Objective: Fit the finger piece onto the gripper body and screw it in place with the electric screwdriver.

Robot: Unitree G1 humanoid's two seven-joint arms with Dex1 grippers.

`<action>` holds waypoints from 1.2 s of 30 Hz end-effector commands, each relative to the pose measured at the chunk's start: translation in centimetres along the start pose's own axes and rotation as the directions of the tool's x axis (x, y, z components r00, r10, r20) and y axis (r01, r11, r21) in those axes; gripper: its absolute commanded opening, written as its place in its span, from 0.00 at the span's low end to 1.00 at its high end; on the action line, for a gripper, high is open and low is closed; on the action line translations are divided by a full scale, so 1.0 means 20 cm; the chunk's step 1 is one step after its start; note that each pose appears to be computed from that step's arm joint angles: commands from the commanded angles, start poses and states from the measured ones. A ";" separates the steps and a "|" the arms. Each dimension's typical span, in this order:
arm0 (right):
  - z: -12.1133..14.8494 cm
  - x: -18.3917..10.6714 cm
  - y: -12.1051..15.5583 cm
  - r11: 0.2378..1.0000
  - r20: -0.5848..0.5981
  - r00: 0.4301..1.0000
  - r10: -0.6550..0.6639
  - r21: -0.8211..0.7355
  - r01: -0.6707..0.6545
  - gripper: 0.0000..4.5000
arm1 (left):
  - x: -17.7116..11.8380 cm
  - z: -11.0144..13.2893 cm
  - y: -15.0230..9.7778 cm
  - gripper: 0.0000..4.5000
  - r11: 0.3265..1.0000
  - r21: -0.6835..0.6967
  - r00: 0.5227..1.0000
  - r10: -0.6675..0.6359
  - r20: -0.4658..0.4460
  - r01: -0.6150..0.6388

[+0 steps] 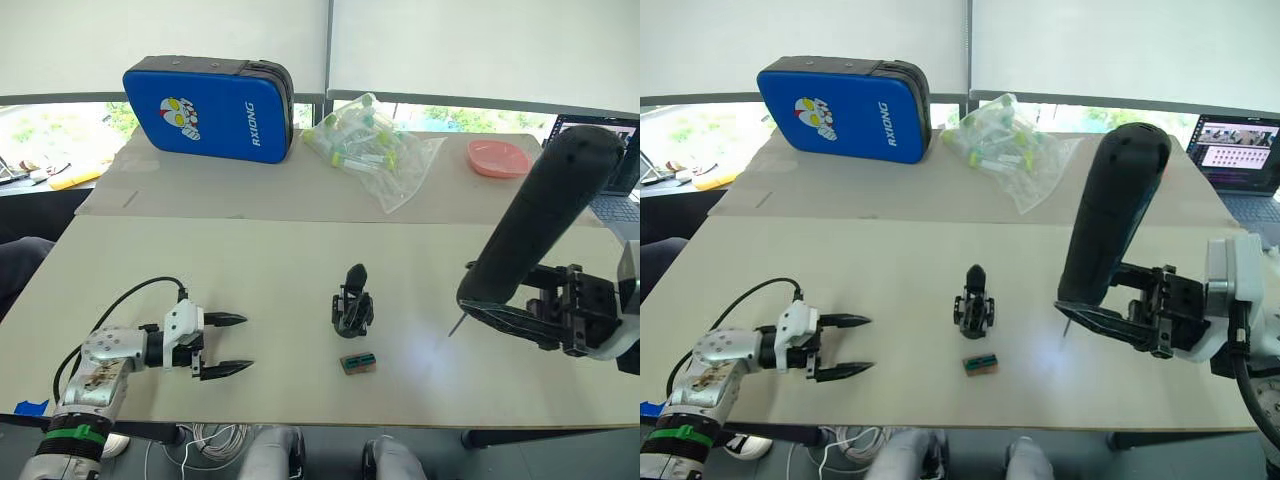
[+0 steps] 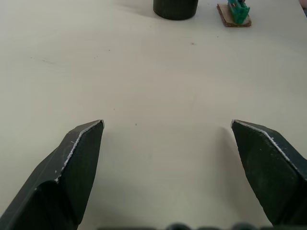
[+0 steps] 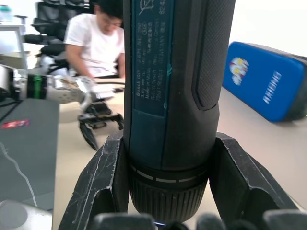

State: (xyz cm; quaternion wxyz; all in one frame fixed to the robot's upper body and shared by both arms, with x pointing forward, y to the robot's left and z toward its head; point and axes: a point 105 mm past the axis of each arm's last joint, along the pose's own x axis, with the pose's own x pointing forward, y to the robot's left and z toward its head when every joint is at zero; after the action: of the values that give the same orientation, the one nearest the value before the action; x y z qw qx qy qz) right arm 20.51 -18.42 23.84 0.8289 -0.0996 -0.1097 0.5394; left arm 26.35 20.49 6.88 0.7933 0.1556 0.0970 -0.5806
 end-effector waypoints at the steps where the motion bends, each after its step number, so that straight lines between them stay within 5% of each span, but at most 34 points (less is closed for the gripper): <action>1: 0.10 0.07 0.05 0.996 0.067 0.997 0.042 -0.087 -0.036 0.42 | 0.05 0.06 -0.04 1.00 0.997 0.055 0.998 -0.058 0.015 0.057; 15: 0.08 0.40 0.21 0.983 0.209 0.961 0.183 -0.063 -0.173 0.42 | 0.46 0.21 -0.30 1.00 0.983 0.064 0.979 -0.179 0.102 0.173; 24: -0.05 0.40 0.25 0.955 0.179 0.938 0.297 -0.056 -0.292 0.42 | 0.62 0.18 -0.36 1.00 0.977 0.049 0.975 -0.209 0.081 0.206; 36: -0.20 0.39 0.27 0.962 0.176 0.946 0.271 -0.060 -0.265 0.42 | 0.72 0.17 -0.41 1.00 0.972 0.055 0.969 -0.233 0.082 0.229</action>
State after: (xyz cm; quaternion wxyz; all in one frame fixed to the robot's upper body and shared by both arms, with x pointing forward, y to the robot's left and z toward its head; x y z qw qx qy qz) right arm 20.43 -9.29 18.08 0.7403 -0.0681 -0.1458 0.6527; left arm 24.22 5.11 5.71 0.7401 0.1435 0.0399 -0.6558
